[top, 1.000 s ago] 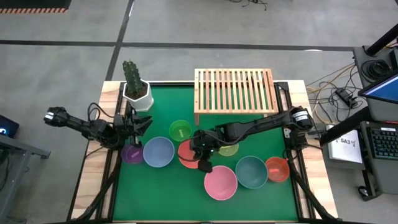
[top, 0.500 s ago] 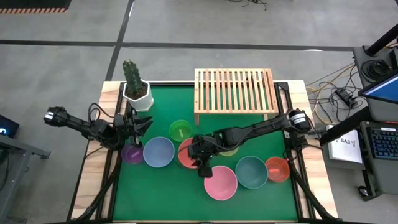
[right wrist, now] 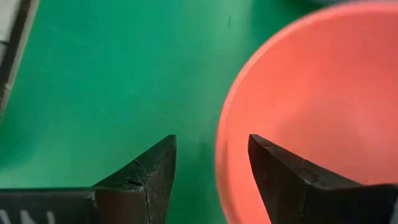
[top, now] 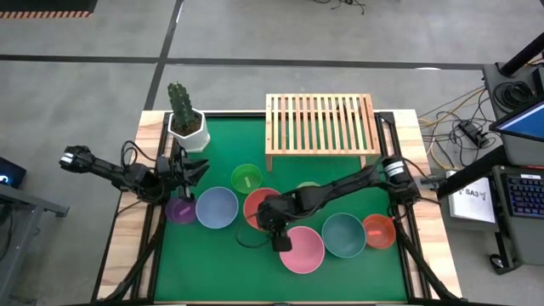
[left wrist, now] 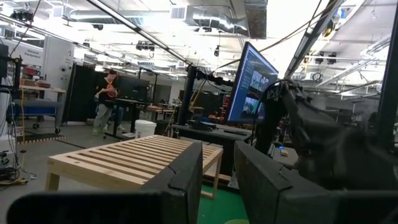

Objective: Place and stack bowls onto a shelf
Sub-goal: Put the light orange bowl on the shelf

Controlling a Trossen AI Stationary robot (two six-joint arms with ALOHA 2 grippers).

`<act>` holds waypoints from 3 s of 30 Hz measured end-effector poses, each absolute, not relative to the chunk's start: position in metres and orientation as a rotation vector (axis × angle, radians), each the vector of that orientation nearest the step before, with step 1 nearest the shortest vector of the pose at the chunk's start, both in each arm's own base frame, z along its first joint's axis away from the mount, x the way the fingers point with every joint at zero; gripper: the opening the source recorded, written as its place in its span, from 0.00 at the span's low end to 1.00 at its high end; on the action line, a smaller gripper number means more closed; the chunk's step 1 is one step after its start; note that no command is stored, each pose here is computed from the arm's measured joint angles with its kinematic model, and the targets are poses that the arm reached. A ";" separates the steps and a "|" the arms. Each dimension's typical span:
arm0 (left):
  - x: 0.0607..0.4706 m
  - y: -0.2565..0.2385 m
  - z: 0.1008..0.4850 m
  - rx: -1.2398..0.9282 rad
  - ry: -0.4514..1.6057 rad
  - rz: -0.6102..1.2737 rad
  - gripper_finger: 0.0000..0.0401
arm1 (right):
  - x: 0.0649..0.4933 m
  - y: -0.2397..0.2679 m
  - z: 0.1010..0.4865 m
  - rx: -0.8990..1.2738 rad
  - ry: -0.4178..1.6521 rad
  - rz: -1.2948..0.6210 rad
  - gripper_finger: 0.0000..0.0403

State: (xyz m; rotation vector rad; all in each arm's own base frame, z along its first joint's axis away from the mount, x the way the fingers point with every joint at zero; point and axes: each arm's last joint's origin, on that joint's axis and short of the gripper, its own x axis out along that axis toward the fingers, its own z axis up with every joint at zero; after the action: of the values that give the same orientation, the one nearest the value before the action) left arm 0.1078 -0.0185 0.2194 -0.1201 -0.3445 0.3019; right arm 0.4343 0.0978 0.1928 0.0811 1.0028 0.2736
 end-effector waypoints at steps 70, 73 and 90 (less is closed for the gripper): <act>0.109 -0.019 0.218 -0.118 -0.333 0.301 0.19 | 0.380 -0.124 0.366 -0.017 1.051 -0.396 0.02; 0.109 -0.019 0.218 -0.119 -0.333 0.301 0.19 | 0.380 -0.125 0.366 0.014 1.038 -0.419 0.02; 0.109 -0.019 0.218 -0.133 -0.336 0.299 0.19 | 0.381 -0.131 0.361 0.139 1.001 -0.559 0.02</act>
State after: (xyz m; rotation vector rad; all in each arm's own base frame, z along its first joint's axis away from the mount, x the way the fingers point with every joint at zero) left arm 0.1086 -0.0187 0.2183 -0.1326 -0.3365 0.2989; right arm 0.3808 -0.1307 0.3613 0.1393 1.0005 -0.5595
